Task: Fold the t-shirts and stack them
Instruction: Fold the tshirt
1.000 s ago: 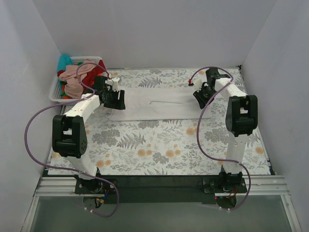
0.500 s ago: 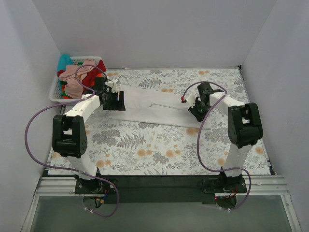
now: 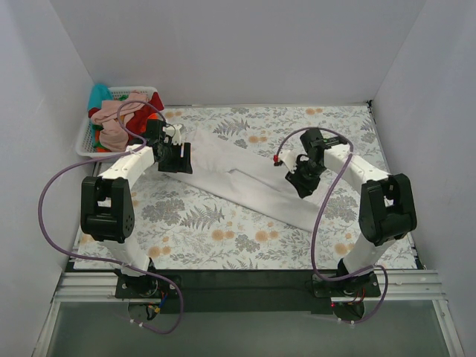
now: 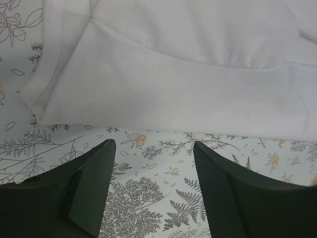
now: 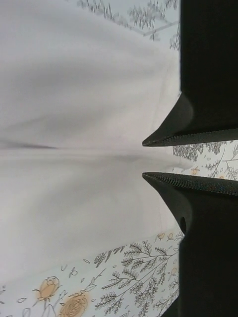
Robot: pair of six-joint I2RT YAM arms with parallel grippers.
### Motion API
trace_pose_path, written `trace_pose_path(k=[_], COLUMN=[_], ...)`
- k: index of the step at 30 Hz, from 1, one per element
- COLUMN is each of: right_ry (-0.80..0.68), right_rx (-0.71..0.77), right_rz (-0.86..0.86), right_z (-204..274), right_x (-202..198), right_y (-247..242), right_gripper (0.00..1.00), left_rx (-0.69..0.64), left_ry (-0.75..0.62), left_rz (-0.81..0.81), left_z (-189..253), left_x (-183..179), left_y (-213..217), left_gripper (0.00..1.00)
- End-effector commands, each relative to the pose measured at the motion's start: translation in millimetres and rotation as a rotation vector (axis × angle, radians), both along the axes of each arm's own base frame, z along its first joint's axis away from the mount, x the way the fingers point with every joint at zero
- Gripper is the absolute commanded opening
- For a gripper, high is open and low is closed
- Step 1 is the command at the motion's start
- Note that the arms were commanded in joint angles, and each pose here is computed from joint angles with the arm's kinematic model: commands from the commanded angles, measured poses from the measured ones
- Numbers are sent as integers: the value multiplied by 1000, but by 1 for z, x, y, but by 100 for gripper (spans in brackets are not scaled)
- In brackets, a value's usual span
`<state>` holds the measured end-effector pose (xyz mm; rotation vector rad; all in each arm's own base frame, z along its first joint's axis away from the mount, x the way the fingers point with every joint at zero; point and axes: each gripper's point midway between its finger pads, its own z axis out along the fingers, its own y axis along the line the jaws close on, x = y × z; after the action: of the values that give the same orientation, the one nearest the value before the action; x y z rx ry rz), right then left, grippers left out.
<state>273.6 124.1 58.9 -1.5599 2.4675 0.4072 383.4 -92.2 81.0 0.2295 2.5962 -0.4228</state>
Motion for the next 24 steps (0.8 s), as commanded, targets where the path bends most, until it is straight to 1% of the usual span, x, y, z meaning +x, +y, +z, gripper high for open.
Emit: trace_pose_path(k=[1, 6, 10, 11, 15, 20, 24], right_ry=[-16, -31, -25, -48, -61, -37, 9], right_rx=[53, 46, 46, 51, 33, 2, -21], right_rz=[-10, -55, -114, -126, -149, -170, -171], right_z=[22, 23, 18, 24, 21, 3, -16], right_x=[11, 34, 61, 71, 89, 100, 91], right_y=[11, 5, 1, 2, -3, -7, -10], right_gripper=[34, 35, 34, 33, 32, 27, 20], left_rx=[-4, -5, 14, 20, 57, 91, 134], left_ry=[-39, -24, -11, -4, 23, 58, 95], left_rz=[-10, -17, -23, -31, -26, -8, 9], left_z=[16, 10, 1, -2, -18, -36, -59], left_x=[5, 1, 1, 1, 3, 9, 17], left_y=[-2, -8, -13, -16, -19, -18, -12], left_gripper=[63, 62, 58, 56, 50, 45, 40])
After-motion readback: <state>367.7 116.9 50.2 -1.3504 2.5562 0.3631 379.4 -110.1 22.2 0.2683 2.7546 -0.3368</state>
